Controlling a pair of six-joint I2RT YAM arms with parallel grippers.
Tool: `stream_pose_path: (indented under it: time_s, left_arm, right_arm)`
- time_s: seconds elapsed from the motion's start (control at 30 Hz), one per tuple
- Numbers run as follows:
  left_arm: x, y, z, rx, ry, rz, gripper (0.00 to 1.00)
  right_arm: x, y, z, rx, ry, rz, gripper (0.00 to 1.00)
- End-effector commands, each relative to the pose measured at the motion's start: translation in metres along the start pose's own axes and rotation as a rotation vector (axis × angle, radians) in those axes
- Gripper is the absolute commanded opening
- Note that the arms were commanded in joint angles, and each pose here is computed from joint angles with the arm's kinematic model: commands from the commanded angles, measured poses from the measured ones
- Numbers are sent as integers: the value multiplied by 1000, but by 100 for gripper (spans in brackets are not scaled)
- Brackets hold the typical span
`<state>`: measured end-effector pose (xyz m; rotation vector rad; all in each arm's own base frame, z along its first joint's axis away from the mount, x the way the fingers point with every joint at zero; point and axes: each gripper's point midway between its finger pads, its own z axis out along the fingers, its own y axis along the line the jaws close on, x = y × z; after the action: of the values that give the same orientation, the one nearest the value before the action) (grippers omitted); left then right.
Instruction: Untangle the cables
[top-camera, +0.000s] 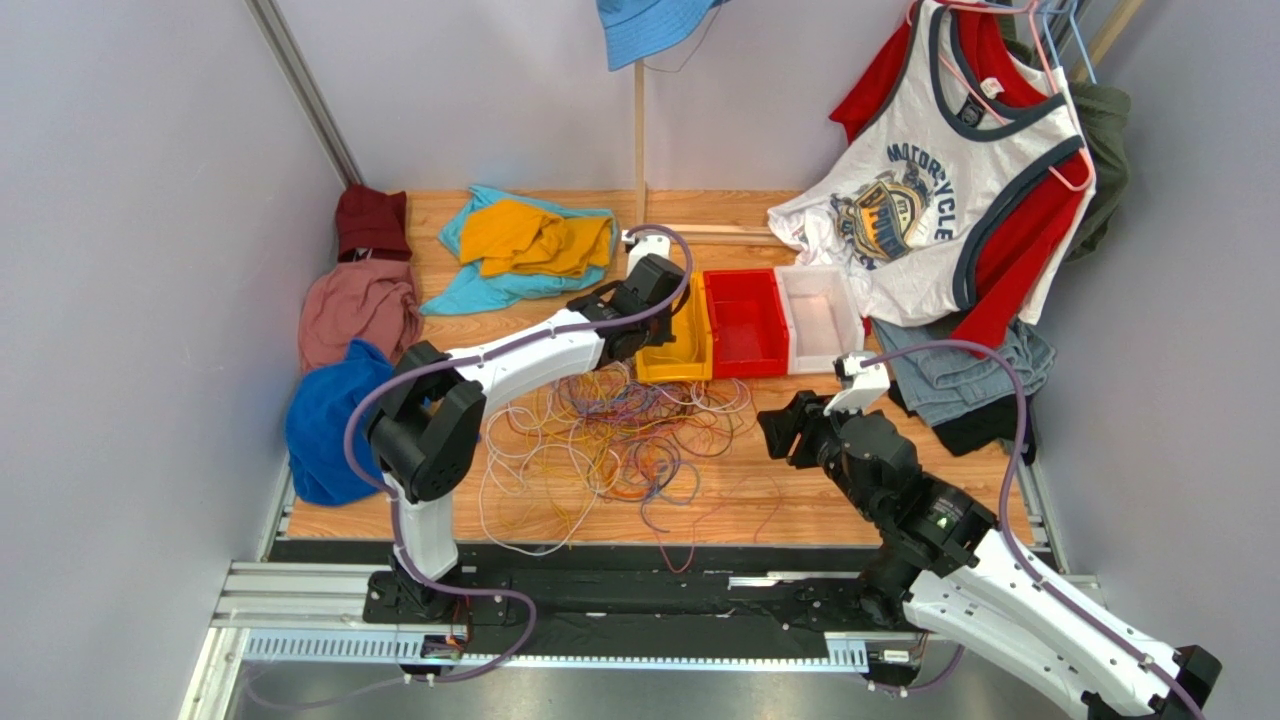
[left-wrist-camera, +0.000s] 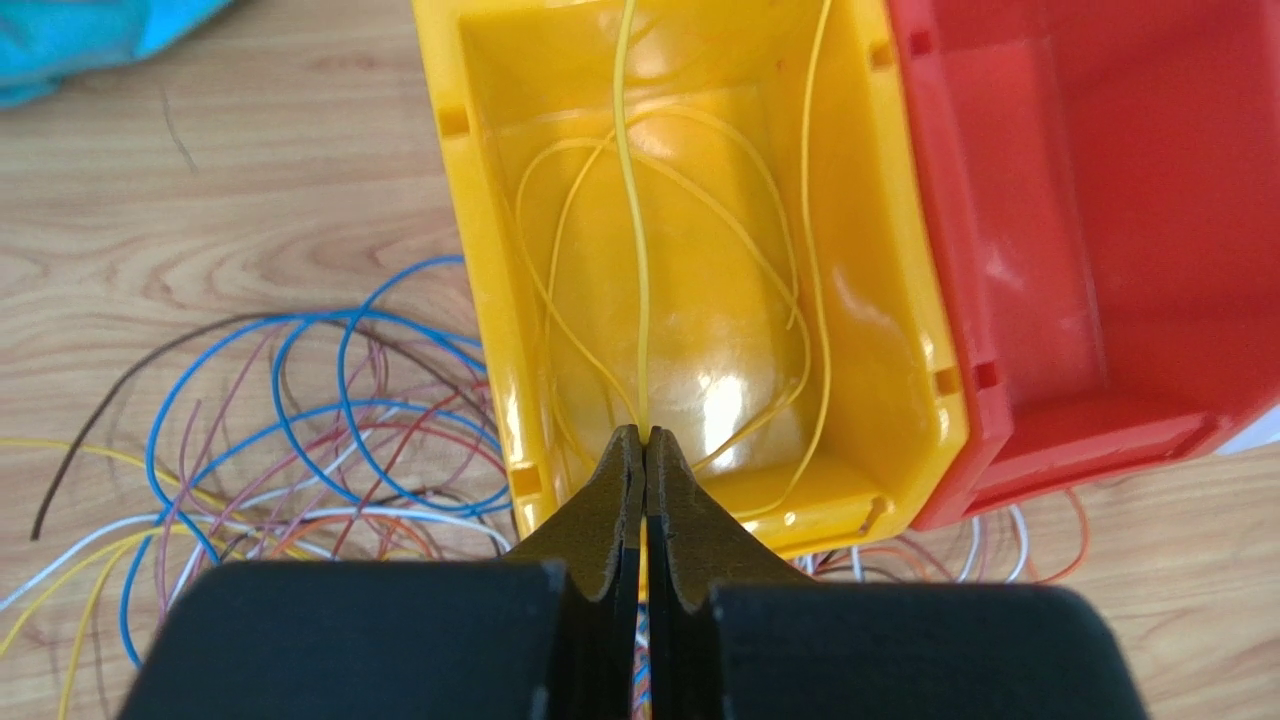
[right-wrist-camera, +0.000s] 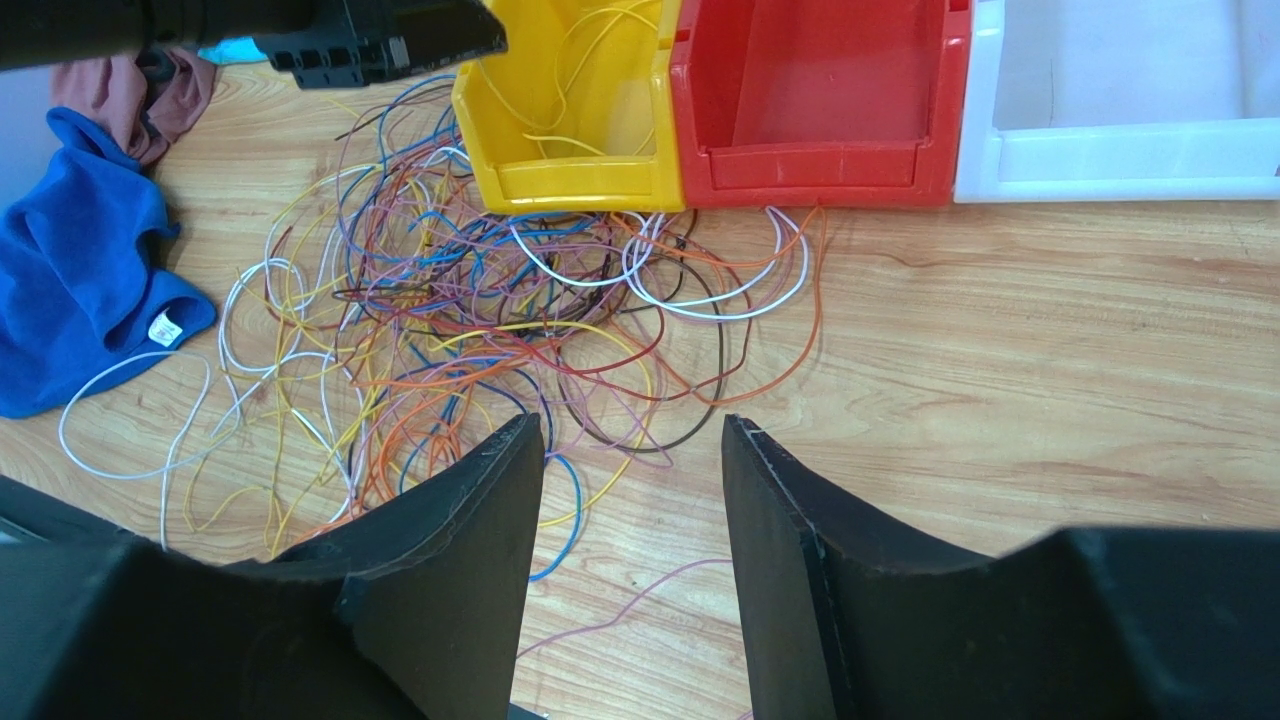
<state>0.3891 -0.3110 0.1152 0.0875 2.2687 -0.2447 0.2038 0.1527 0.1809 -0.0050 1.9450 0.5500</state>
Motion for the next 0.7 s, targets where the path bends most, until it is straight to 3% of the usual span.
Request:
stream_pose_path:
  time_s: [0.0, 0.07, 0.1, 0.2, 0.3, 0.5, 0.67]
  left_arm:
    - [-44, -18, -6, 23, -88, 1, 0]
    - [-48, -24, 2, 19, -82, 14, 4]
    - [-44, -23, 4, 9, -63, 25, 14]
    - [-44, -22, 6, -3, -58, 30, 31]
    - [-49, -17, -3, -10, -82, 31, 41]
    - [-56, -6, -19, -41, -99, 38, 55]
    - [-81, 7, -46, -77, -184, 8, 65]
  right_arm:
    - [-10, 5, -1, -17, -41, 21, 51]
    - [-10, 4, -1, -14, -42, 18, 51]
    - [-10, 4, 0, -12, -41, 16, 51]
    - [-9, 4, 0, -11, -40, 13, 51]
    - [-8, 4, 1, -13, -38, 13, 51]
    - [-9, 6, 1, -23, -42, 18, 51]
    - [-9, 6, -1, -25, -45, 27, 51]
